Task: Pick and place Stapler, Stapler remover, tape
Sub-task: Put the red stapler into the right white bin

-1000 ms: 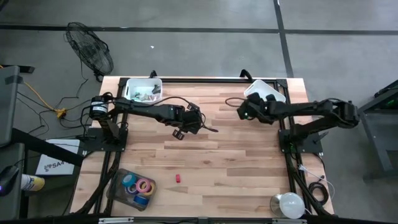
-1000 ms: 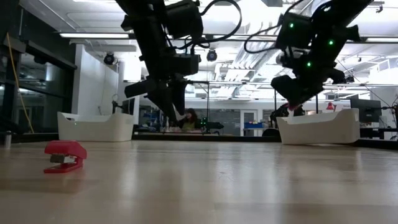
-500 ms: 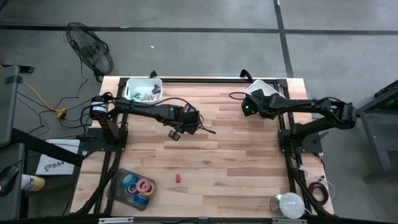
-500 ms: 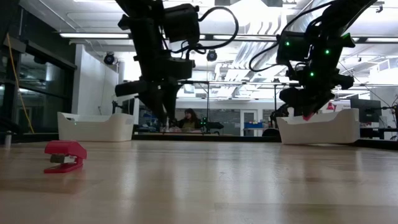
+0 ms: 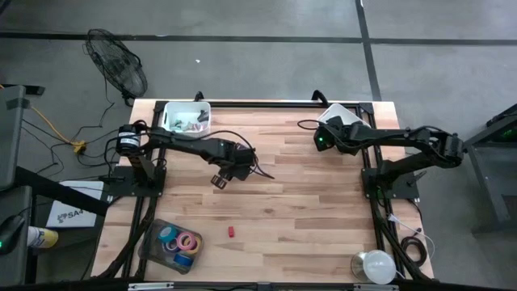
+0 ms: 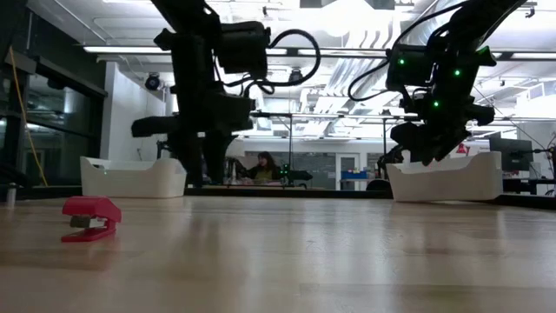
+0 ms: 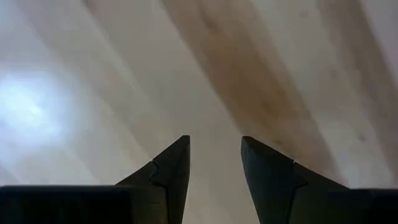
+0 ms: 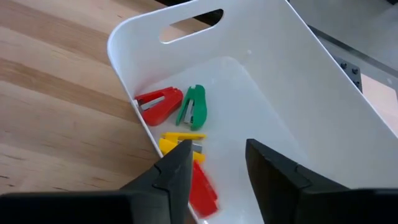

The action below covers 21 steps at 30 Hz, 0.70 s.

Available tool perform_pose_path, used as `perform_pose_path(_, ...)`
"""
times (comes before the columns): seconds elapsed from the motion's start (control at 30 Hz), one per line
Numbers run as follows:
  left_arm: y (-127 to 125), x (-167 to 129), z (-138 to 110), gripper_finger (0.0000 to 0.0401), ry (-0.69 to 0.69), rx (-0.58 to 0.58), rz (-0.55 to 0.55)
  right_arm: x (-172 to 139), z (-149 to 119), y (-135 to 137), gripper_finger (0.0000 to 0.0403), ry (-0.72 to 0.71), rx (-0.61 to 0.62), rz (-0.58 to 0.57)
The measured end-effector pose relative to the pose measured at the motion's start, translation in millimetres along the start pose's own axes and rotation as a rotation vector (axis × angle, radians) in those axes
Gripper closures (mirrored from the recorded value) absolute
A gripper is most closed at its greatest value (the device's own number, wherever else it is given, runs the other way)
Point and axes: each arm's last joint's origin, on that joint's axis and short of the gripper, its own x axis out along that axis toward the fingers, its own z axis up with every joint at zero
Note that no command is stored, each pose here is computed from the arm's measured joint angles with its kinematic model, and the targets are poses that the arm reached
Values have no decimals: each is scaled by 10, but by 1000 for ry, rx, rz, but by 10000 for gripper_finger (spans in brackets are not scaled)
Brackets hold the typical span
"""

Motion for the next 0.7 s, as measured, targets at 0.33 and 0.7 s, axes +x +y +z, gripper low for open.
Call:
perform_pose_path(0.33, -218, 1, -18, 261, 2, 100, -171, 0, 0, 0, 245, -1, -5, -1)
perform_pose_path(0.7, -687, -132, 246, 261, -243, 487, -419, -1, -2, 2, 244, 5, -20, 6)
